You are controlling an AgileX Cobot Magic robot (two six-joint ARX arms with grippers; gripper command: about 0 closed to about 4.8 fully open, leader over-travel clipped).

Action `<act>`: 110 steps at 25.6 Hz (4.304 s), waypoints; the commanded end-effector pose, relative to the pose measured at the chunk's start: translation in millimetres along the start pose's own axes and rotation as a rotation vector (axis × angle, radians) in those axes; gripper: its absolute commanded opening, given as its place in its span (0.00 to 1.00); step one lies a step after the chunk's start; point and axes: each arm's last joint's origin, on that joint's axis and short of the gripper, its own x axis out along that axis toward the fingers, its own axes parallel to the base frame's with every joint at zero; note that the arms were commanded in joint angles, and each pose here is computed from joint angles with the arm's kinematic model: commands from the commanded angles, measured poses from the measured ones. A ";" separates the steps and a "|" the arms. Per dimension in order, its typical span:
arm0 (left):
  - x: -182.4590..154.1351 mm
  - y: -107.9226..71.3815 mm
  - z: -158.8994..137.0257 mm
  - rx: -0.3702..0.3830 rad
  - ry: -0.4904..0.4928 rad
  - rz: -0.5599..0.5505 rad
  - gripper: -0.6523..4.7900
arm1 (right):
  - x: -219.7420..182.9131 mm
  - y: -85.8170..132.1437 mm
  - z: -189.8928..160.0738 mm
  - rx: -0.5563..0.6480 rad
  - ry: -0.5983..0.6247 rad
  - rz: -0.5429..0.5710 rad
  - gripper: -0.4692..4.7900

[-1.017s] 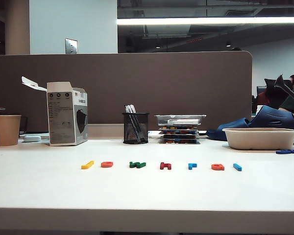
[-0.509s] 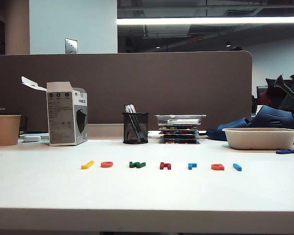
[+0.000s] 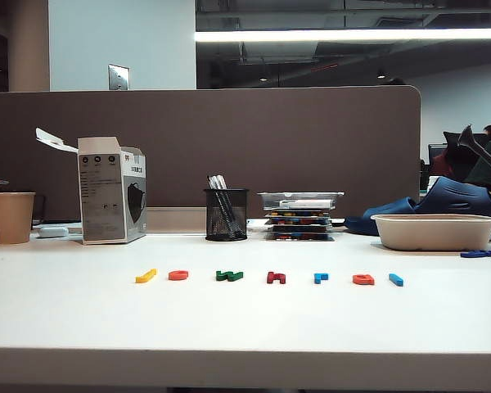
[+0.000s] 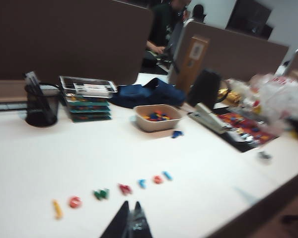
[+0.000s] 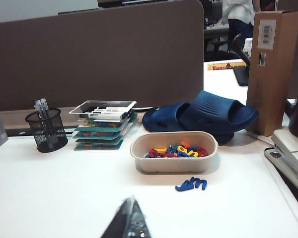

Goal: Select the appropriate letters from the row of letter magnets placed on the table to arrange into the word "car".

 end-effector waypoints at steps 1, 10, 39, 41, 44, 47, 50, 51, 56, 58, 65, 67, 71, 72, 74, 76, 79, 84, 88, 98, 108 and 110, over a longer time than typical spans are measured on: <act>-15.1 -23.9 47.1 -0.083 0.012 -0.037 0.11 | -1.4 0.7 2.3 0.000 -0.012 0.003 0.08; -25.8 -61.9 178.1 -0.261 0.134 0.009 0.11 | -0.3 -0.3 -3.0 0.000 0.021 -0.003 0.08; 64.8 -32.4 193.7 -0.170 0.509 0.147 0.11 | 10.1 -9.2 -34.5 -0.032 0.097 -0.093 0.08; 75.7 -32.6 184.7 -0.159 0.559 0.161 0.11 | 10.2 -9.4 -34.8 -0.032 0.098 -0.096 0.08; 92.2 -33.7 173.3 -0.164 0.598 0.159 0.11 | 10.6 -9.7 -36.3 -0.031 0.103 -0.098 0.08; 113.3 -33.6 160.8 -0.224 0.584 0.161 0.11 | 11.6 -10.6 -40.0 -0.030 0.111 -0.102 0.08; 127.4 -31.7 153.1 -0.265 0.555 0.163 0.11 | 12.5 -11.2 -43.2 -0.028 0.118 -0.102 0.08; 134.5 -30.1 146.5 -0.281 0.557 0.169 0.11 | 12.9 -11.5 -44.7 -0.028 0.120 -0.103 0.08; 162.8 -25.6 112.0 -0.344 0.630 0.234 0.11 | 15.7 -13.5 -55.5 -0.024 0.138 -0.104 0.08; 168.1 -28.0 102.2 -0.369 0.634 0.261 0.11 | 16.2 -13.9 -57.9 -0.022 0.146 -0.105 0.08; 176.0 -64.5 81.4 -0.346 0.536 0.340 0.11 | 17.0 -15.1 -59.3 -0.026 0.133 -0.131 0.08; 175.7 -76.6 77.6 -0.338 0.515 0.346 0.11 | 16.9 -15.3 -59.4 -0.025 0.133 -0.136 0.08; 173.2 -95.7 69.6 -0.328 0.502 0.350 0.11 | 16.9 -15.4 -59.4 -0.023 0.133 -0.142 0.08; 174.1 -100.3 66.8 -0.326 0.504 0.350 0.11 | 16.9 -15.4 -59.3 -0.023 0.132 -0.142 0.08; 174.1 -108.5 62.1 -0.310 0.502 0.354 0.11 | 16.9 -15.4 -59.3 -0.023 0.132 -0.142 0.08; 175.6 -114.3 57.2 -0.286 0.509 0.358 0.11 | 16.9 -15.4 -59.3 -0.023 0.132 -0.142 0.08; 181.1 -120.2 46.9 -0.301 0.547 0.383 0.11 | 16.9 -15.5 -59.4 -0.022 0.133 -0.144 0.08; 183.7 -120.4 43.6 -0.291 0.553 0.403 0.11 | 16.9 -15.5 -59.4 -0.023 0.133 -0.144 0.08; 184.2 -120.2 44.7 -0.287 0.525 0.417 0.11 | 16.9 -15.5 -59.4 -0.023 0.133 -0.144 0.08; 182.4 -116.6 44.8 -0.229 0.484 0.483 0.11 | 16.9 -15.5 -59.4 -0.022 0.133 -0.144 0.08; 175.4 -108.1 42.0 -0.099 0.467 0.604 0.11 | 16.9 -15.5 -59.2 -0.023 0.131 -0.145 0.08; 175.4 -108.1 42.0 -0.099 0.467 0.604 0.11 | 16.6 -15.0 -57.0 -0.019 0.122 -0.142 0.08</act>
